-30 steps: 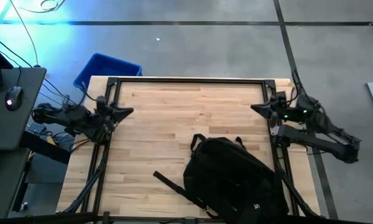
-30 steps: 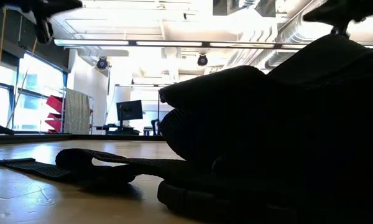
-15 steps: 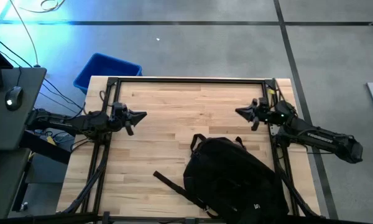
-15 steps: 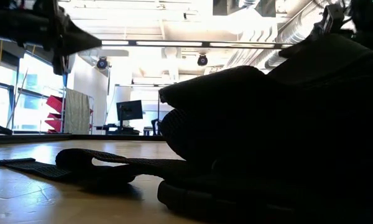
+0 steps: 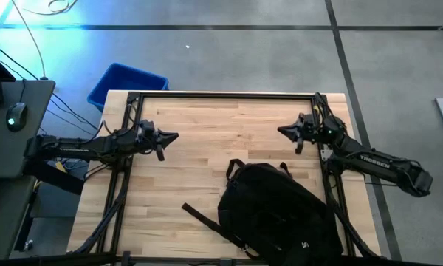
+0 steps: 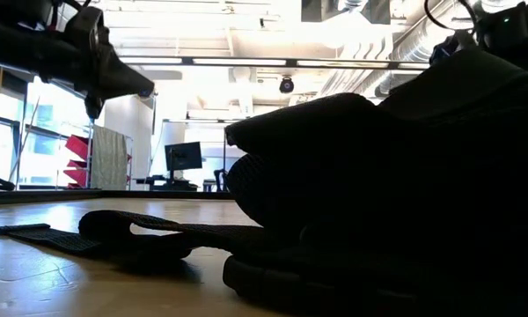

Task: Unpack backpack
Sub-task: Return to home position

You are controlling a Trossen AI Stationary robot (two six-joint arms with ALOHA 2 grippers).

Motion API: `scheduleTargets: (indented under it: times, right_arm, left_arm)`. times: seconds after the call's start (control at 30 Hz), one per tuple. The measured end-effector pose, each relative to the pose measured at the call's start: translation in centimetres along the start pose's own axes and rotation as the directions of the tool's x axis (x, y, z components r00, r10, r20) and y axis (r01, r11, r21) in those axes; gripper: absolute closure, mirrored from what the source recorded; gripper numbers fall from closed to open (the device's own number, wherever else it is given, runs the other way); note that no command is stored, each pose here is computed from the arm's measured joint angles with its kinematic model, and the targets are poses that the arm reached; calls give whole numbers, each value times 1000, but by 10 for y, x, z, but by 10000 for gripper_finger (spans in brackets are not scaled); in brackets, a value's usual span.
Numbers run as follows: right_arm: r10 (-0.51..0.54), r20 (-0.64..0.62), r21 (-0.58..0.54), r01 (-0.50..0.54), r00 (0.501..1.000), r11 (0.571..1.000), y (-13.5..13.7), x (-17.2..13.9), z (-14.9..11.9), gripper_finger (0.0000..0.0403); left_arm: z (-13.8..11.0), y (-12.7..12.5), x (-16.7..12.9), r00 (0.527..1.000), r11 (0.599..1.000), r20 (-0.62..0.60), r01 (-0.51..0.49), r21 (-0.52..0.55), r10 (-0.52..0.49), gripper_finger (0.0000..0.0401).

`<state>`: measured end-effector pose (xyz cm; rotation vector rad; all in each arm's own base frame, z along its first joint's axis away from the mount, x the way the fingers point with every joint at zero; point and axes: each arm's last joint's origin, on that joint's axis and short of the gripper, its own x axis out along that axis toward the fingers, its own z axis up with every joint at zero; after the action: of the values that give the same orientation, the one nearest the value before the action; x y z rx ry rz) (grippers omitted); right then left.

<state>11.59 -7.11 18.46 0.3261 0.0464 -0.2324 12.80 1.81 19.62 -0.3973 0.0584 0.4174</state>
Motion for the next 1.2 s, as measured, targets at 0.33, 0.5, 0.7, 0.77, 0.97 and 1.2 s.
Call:
scheduleTargets:
  times: [0.33, 0.5, 0.7, 0.77, 0.97, 1.2]
  right_arm:
    - [-323, -23, 179, 322, 946, 930, -12, -2, -8, 403]
    - [-337, -85, 188, 347, 938, 919, -13, -3, -14, 403]
    - [-339, -122, 187, 356, 933, 915, -12, -5, -17, 403]
    - [-325, -115, 182, 342, 939, 922, -8, -8, -17, 403]
    - [-219, -80, 163, 230, 972, 960, 10, -23, -17, 403]
    - [-75, 3, 137, 74, 997, 988, 27, -35, -13, 403]
  left_arm:
    - [-5, 7, 0, 989, 988, -13, -150, -34, 150, 401]
    - [-7, 8, -1, 987, 987, -33, -160, -23, 159, 401]
    - [-8, 8, -1, 986, 986, -37, -162, -27, 161, 401]
    - [-8, 8, -1, 986, 986, -39, -163, -26, 162, 401]
    - [-1, 8, -8, 991, 989, 19, -133, -58, 134, 401]
    - [11, 8, -21, 987, 991, 133, -76, -113, 91, 401]
